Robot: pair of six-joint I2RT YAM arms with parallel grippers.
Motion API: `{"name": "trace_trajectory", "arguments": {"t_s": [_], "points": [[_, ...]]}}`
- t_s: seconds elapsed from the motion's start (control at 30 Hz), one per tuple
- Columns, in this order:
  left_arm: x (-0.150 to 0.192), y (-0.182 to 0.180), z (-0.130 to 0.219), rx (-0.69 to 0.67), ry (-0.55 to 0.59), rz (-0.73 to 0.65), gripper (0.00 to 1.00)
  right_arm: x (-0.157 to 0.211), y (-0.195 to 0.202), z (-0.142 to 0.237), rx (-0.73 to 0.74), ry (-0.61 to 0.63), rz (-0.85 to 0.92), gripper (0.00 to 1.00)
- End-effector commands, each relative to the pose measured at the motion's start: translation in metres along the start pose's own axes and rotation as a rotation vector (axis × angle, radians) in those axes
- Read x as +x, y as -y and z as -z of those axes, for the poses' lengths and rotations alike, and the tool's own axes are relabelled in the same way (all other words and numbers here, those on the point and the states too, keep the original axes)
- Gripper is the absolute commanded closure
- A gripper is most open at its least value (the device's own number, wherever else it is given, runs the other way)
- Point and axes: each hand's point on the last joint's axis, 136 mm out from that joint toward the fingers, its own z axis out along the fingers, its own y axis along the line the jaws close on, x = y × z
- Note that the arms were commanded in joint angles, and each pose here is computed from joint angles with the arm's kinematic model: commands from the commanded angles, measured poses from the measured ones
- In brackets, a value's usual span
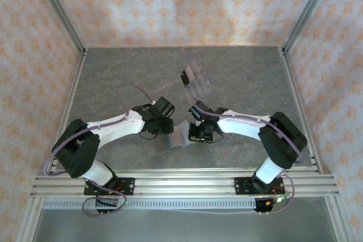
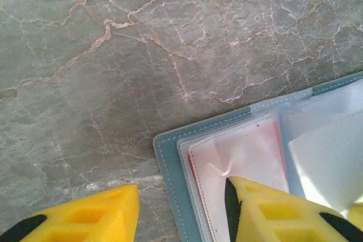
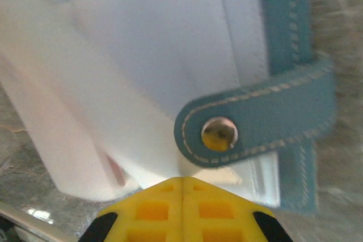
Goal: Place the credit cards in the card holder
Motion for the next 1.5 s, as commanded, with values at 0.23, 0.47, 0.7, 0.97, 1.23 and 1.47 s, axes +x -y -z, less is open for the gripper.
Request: {"name": "trace_trajectory", "arguments": {"t_s": [0.23,0.47,0.7,0.97,1.23,1.47], "points": [[-0.001,0.008,0.002,0.023,-0.014,-0.028,0.58,-0.022,-0.005,0.043,0.008,0.166,-0.007,0.93],[0.005,0.013,-0.007,0.017,-0.032,-0.04,0.59,-0.037,-0.046,0.016,-0.098,0.09,0.037,0.93],[0.008,0.01,-0.017,0.0,-0.048,-0.047,0.61,-0.044,-0.044,0.016,-0.073,0.116,0.054,0.92],[0.015,0.0,-0.027,-0.029,-0.056,-0.035,0.62,-0.043,-0.01,-0.017,0.004,0.045,-0.002,0.94],[0.025,-0.012,-0.033,-0.052,-0.063,-0.027,0.63,-0.105,-0.054,0.069,-0.064,0.22,0.096,0.71],[0.029,-0.014,-0.036,-0.043,-0.058,-0.019,0.63,-0.207,-0.054,0.098,0.056,0.318,0.133,0.71]]}}
